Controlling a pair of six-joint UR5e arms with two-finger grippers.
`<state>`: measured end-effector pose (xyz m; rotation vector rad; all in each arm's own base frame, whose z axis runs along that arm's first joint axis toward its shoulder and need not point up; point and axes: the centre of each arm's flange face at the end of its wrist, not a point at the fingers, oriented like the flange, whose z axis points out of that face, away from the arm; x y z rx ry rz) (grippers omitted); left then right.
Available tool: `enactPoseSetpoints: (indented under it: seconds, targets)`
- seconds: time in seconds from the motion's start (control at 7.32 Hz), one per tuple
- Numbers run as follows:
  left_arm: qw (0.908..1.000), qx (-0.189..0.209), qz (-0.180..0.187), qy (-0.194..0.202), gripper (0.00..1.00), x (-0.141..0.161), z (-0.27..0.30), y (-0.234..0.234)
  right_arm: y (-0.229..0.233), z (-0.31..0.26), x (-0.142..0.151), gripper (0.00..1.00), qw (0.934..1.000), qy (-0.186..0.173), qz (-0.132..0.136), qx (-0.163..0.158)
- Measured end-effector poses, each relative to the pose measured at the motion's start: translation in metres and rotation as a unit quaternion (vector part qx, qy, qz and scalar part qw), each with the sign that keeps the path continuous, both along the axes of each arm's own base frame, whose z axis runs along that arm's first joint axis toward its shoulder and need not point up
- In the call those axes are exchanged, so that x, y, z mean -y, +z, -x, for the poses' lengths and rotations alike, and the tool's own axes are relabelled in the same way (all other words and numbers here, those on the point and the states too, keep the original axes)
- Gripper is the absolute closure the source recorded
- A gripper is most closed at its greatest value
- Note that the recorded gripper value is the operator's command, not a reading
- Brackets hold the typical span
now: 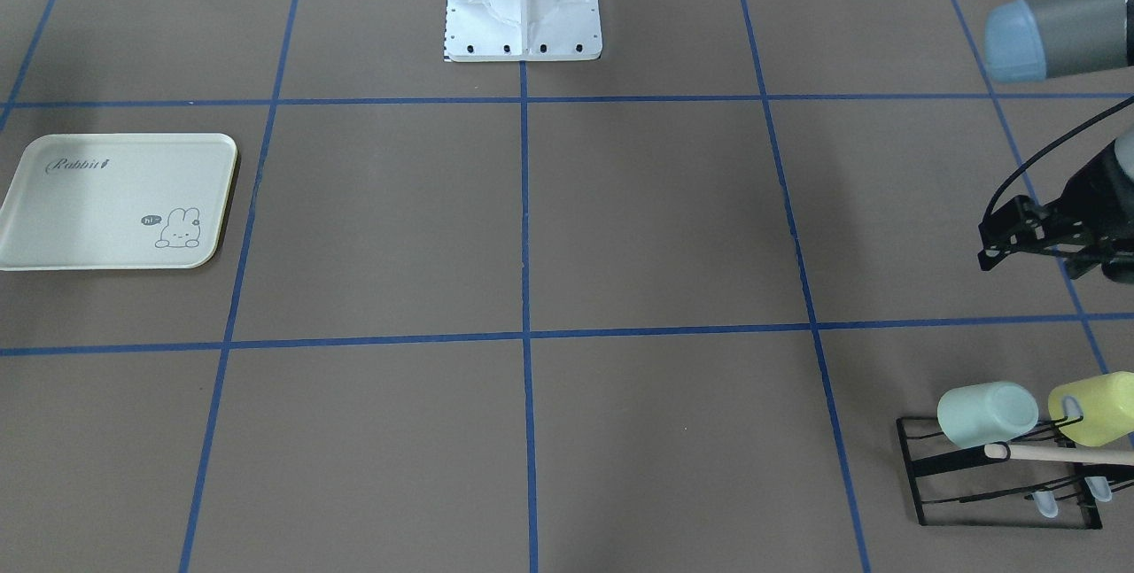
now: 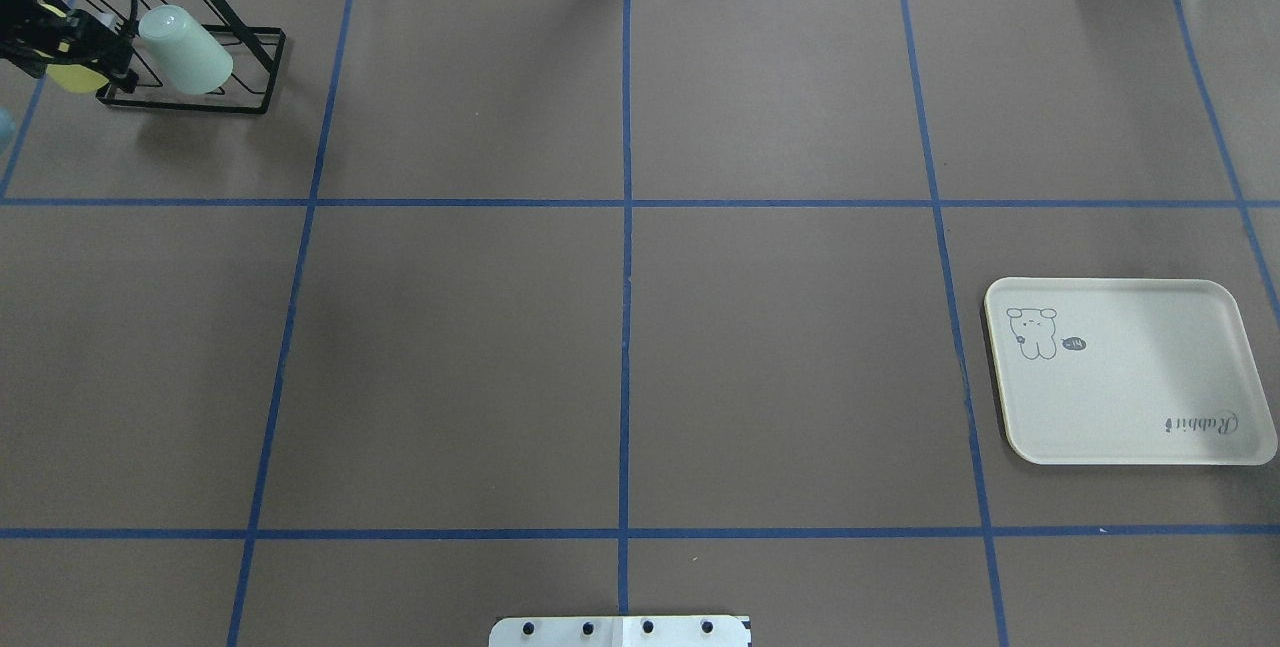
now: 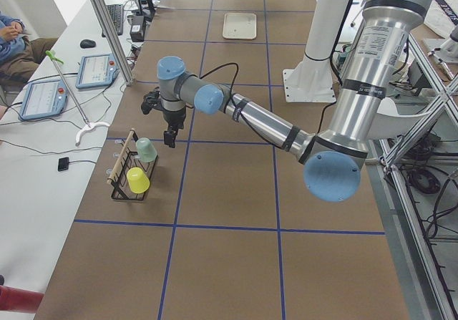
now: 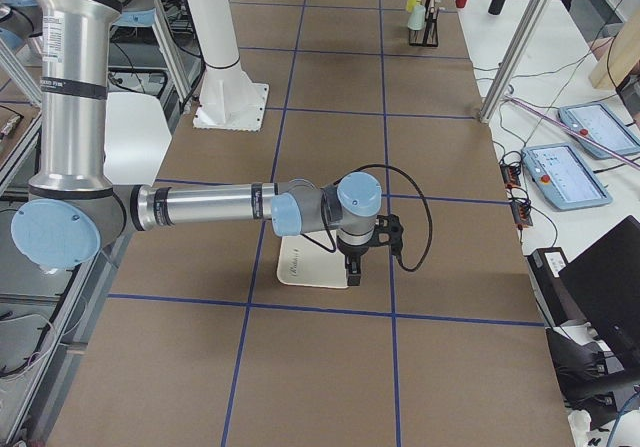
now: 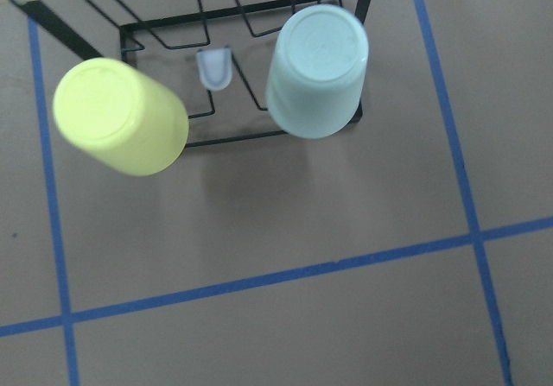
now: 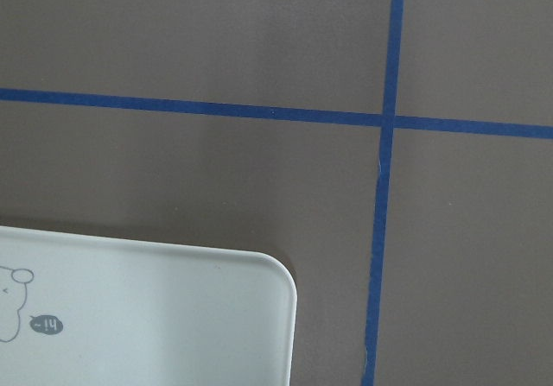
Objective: Left arm grabs green cup and hands to right arm on tray
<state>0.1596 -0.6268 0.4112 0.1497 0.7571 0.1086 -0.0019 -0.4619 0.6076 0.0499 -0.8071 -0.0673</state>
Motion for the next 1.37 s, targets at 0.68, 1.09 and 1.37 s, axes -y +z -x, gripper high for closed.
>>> enactPoseSetpoints:
  seconds: [0.68,1.09,1.37]
  targets:
    - [0.9994,0.013,0.031,0.009,0.03,0.070,-0.049,0.036,0.001,0.010,0.000,0.00,0.9999,-0.011,-0.001,0.000]
    - [0.9992,0.016,0.035,0.010,0.03,0.088,-0.056,0.048,0.001,0.014,0.001,0.00,0.9999,-0.015,-0.003,-0.001]
    - [0.9992,0.016,0.035,0.008,0.03,0.095,-0.059,0.053,0.001,0.016,0.001,0.00,0.9998,-0.017,-0.002,0.000]
